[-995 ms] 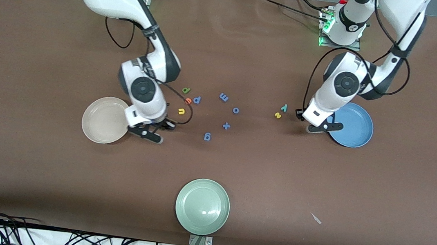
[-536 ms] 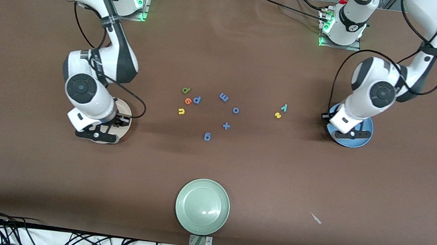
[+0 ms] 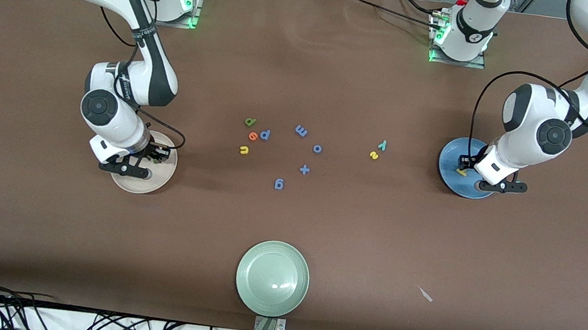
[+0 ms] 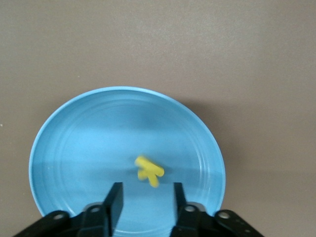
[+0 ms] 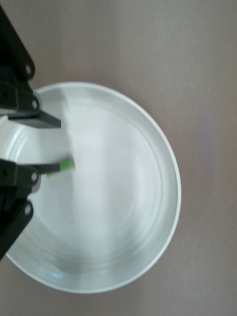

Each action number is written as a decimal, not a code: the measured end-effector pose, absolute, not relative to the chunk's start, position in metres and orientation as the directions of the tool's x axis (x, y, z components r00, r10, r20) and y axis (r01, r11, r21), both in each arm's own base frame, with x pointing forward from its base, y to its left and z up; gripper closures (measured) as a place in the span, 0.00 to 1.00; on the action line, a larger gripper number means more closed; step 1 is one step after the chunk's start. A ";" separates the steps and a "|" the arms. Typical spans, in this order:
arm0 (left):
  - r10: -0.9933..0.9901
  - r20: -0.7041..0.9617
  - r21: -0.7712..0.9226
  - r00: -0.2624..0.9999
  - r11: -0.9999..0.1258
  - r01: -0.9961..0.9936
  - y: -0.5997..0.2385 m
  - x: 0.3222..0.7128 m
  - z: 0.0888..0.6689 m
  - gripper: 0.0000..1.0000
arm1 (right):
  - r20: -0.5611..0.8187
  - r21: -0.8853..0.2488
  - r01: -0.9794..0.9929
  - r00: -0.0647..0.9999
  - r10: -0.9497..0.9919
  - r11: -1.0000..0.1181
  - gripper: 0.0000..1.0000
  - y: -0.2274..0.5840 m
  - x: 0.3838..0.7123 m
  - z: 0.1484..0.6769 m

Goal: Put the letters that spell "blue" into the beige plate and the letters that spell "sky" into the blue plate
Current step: 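Drop the K in the blue plate while the right gripper drops the l, then grasp the yellow u with the right gripper while the left gripper lowers, then drop the u in the white plate while the left gripper grasps the Y, then drop the cyan Y in the blue plate while the right gripper reaches the e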

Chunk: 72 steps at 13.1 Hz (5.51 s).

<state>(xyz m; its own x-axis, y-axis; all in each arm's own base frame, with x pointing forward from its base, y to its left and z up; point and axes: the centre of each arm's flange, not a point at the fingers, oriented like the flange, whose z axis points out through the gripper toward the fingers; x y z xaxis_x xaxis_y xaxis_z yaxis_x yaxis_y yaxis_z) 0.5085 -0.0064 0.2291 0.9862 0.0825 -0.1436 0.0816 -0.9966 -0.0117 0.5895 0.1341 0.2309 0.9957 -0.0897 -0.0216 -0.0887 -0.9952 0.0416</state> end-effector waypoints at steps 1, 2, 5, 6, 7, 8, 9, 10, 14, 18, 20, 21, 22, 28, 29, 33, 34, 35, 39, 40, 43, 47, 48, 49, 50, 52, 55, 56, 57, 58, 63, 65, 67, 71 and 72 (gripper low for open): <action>0.083 -0.143 -0.011 0.986 -0.997 0.083 -0.009 0.509 0.229 0.36 | -0.032 0.016 -0.103 0.994 -0.104 -0.995 0.54 0.142 0.589 0.239; 0.096 -0.140 -0.012 0.985 -0.995 0.095 -0.015 0.509 0.231 0.36 | -0.045 -0.009 -0.124 0.991 -0.124 -0.992 0.54 0.152 0.589 0.246; 0.124 -0.133 -0.006 0.983 -0.992 0.125 -0.071 0.506 0.236 0.36 | -0.061 -0.061 -0.192 0.980 -0.189 -0.979 0.51 0.206 0.580 0.257; 0.111 -0.131 -0.001 0.985 -0.994 0.112 -0.088 0.503 0.238 0.35 | -0.060 -0.071 -0.221 0.974 -0.217 -0.973 0.50 0.231 0.572 0.256; 0.096 -0.130 0.003 0.987 -0.995 0.098 -0.102 0.501 0.239 0.35 | -0.051 -0.082 -0.251 0.968 -0.247 -0.965 0.50 0.256 0.564 0.252; 0.081 -0.131 0.007 0.988 -0.997 0.083 -0.116 0.497 0.240 0.35 | -0.042 -0.090 -0.276 0.961 -0.274 -0.957 0.50 0.281 0.554 0.244; 0.067 -0.132 0.011 0.989 -0.998 0.069 -0.129 0.493 0.240 0.36 | -0.035 -0.095 -0.301 0.954 -0.299 -0.949 0.49 0.304 0.544 0.232; 0.047 -0.128 0.018 0.991 -0.999 0.050 -0.143 0.488 0.240 0.37 | -0.033 -0.096 -0.329 0.944 -0.327 -0.940 0.49 0.325 0.532 0.217; -0.053 -0.124 0.063 0.991 -0.997 -0.046 -0.193 0.461 0.224 0.36 | -0.041 -0.081 -0.396 0.918 -0.394 -0.915 0.40 0.362 0.504 0.179; -0.203 -0.123 0.051 0.971 -0.979 -0.198 -0.233 0.440 0.209 0.36 | -0.038 -0.076 -0.407 0.913 -0.406 -0.910 0.39 0.357 0.507 0.175; -0.227 -0.109 0.065 0.968 -0.973 -0.221 -0.238 0.440 0.200 0.36 | -0.036 -0.074 -0.412 0.911 -0.411 -0.908 0.40 0.355 0.509 0.175; -0.230 -0.110 0.071 0.967 -0.972 -0.223 -0.238 0.440 0.196 0.36 | -0.034 -0.074 -0.415 0.910 -0.413 -0.907 0.43 0.353 0.510 0.175; -0.231 -0.113 0.075 0.966 -0.972 -0.224 -0.239 0.440 0.193 0.36 | -0.034 -0.073 -0.415 0.910 -0.414 -0.907 0.43 0.353 0.510 0.175; -0.284 -0.109 0.085 0.952 -0.957 -0.276 -0.252 0.433 0.181 0.37 | -0.028 -0.073 -0.422 0.906 -0.421 -0.904 0.69 0.349 0.513 0.178; -0.280 -0.109 0.088 0.954 -0.958 -0.272 -0.251 0.435 0.179 0.37 | -0.023 -0.061 -0.420 0.908 -0.419 -0.906 0.69 0.341 0.519 0.179; -0.268 -0.106 0.094 0.958 -0.961 -0.259 -0.249 0.443 0.178 0.42 | -0.067 0.061 -0.288 0.954 -0.292 -0.956 0.69 0.264 0.574 0.230; -0.268 -0.106 0.095 0.958 -0.961 -0.258 -0.249 0.444 0.177 0.43 | -0.080 0.078 -0.245 0.965 -0.251 -0.966 0.69 0.241 0.586 0.247; -0.268 -0.107 0.096 0.957 -0.961 -0.258 -0.249 0.444 0.176 0.52 | -0.091 0.089 -0.204 0.973 -0.212 -0.975 0.69 0.218 0.594 0.258; -0.264 -0.112 0.096 0.958 -0.962 -0.254 -0.247 0.445 0.174 0.59 | -0.124 0.111 -0.141 0.980 -0.154 -0.984 0.69 0.163 0.598 0.248; -0.261 -0.113 0.095 0.959 -0.963 -0.252 -0.245 0.445 0.173 0.59 | -0.126 0.113 -0.138 0.980 -0.152 -0.984 0.69 0.161 0.595 0.241; -0.253 -0.114 0.092 0.961 -0.966 -0.244 -0.241 0.447 0.172 0.59 | -0.124 0.113 -0.136 0.981 -0.149 -0.984 0.65 0.162 0.592 0.237; -0.243 -0.115 0.089 0.963 -0.968 -0.233 -0.239 0.449 0.172 0.63 | -0.120 0.094 -0.145 0.980 -0.156 -0.985 0.42 0.166 0.593 0.241; -0.238 -0.115 0.088 0.965 -0.970 -0.229 -0.238 0.449 0.172 0.69 | -0.124 0.073 -0.163 0.977 -0.171 -0.984 0.41 0.169 0.592 0.242; -0.236 -0.114 0.088 0.965 -0.970 -0.226 -0.238 0.450 0.172 0.75 | -0.132 0.045 -0.186 0.973 -0.190 -0.982 0.41 0.176 0.591 0.242; -0.230 -0.114 0.087 0.966 -0.971 -0.221 -0.238 0.450 0.172 0.75 | -0.142 0.020 -0.213 0.966 -0.214 -0.977 0.40 0.188 0.588 0.242; -0.192 -0.115 0.081 0.975 -0.980 -0.184 -0.229 0.458 0.174 0.75 | -0.141 0.000 -0.281 0.950 -0.278 -0.960 0.40 0.232 0.575 0.239; -0.136 -0.175 0.034 0.975 -0.991 -0.132 -0.203 0.486 0.188 0.75 | -0.106 -0.005 -0.374 0.922 -0.372 -0.927 0.40 0.309 0.544 0.228; -0.125 -0.192 0.019 0.973 -0.992 -0.123 -0.200 0.495 0.196 0.75 | -0.091 -0.003 -0.404 0.911 -0.402 -0.915 0.40 0.334 0.530 0.219; -0.112 -0.198 0.009 0.974 -0.994 -0.113 -0.196 0.504 0.203 0.75 | -0.078 0.001 -0.430 0.900 -0.429 -0.903 0.40 0.359 0.514 0.209; -0.093 -0.200 0.002 0.975 -0.996 -0.094 -0.187 0.513 0.210 0.75 | -0.070 0.010 -0.449 0.891 -0.449 -0.893 0.40 0.380 0.498 0.198; -0.094 -0.228 0.008 0.969 -0.996 -0.094 -0.092 0.540 0.244 0.75 | -0.056 0.031 -0.483 0.873 -0.484 -0.875 0.40 0.399 0.480 0.181; -0.126 -0.245 0.019 0.961 -0.992 -0.125 -0.057 0.540 0.244 0.75 | -0.056 0.034 -0.486 0.872 -0.487 -0.873 0.40 0.397 0.481 0.181; -0.160 -0.264 -0.011 0.951 -0.986 -0.169 -0.041 0.532 0.235 0.75 | -0.061 0.041 -0.485 0.871 -0.487 -0.873 0.40 0.396 0.481 0.181; -0.172 -0.289 -0.034 0.942 -0.981 -0.189 -0.029 0.519 0.221 0.75 | -0.079 0.086 -0.481 0.870 -0.487 -0.872 0.40 0.381 0.488 0.185; -0.174 -0.289 -0.031 0.941 -0.981 -0.191 -0.031 0.517 0.219 0.75 | -0.080 0.090 -0.480 0.870 -0.486 -0.873 0.40 0.378 0.490 0.188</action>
<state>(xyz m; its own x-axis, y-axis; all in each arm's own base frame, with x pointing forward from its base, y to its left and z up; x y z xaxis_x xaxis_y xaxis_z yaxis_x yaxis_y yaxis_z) 0.5174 -0.0305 0.2186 0.9414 -0.1736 -0.2893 -0.1905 -0.9812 -0.0312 0.4905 0.3777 0.1875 0.8700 -0.4865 -0.0804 -0.4797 -0.8728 0.0896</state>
